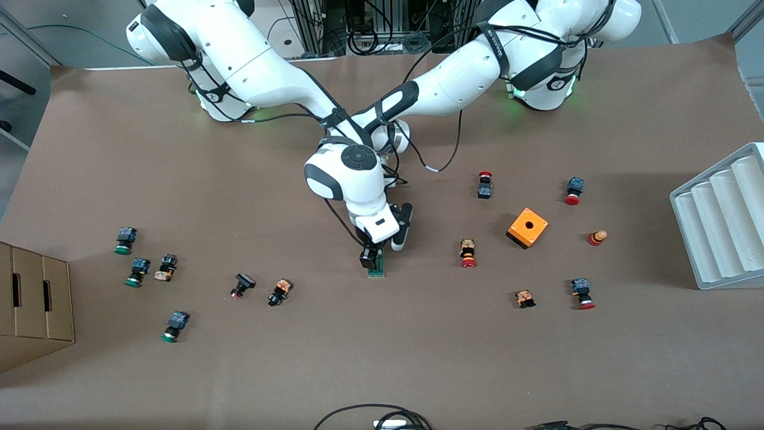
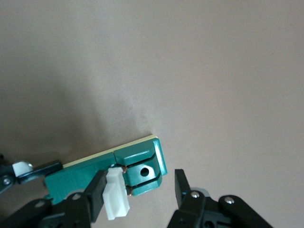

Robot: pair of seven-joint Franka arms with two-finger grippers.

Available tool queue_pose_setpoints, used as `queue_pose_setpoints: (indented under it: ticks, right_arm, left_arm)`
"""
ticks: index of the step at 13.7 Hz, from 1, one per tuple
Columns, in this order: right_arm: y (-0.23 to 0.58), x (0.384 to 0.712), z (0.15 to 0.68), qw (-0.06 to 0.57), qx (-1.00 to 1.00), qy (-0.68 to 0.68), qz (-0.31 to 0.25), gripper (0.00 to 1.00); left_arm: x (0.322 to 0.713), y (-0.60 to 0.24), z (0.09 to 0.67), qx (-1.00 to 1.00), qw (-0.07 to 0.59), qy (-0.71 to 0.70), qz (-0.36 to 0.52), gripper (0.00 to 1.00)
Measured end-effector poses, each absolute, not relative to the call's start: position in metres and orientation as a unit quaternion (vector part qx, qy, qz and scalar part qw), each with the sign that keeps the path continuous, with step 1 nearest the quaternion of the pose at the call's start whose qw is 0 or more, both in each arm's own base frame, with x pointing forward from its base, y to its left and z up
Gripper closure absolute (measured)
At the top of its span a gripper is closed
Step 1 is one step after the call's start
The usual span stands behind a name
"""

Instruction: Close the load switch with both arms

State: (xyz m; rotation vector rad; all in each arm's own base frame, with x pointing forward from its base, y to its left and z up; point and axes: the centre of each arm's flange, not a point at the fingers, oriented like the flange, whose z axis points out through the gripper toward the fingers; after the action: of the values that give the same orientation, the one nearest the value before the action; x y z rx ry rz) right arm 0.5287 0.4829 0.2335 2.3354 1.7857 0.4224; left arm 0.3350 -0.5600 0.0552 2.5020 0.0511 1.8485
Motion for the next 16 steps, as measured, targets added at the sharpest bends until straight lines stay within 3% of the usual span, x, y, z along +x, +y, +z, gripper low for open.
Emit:
queue_pose_setpoints:
  ticks: [16]
  right_arm:
    - [0.4812,0.5343,0.2390,0.088,0.784,0.596,0.148,0.38]
  left_arm:
    - [0.3350,-0.5600,0.0552,0.804,0.015,0.016,0.594,0.42]
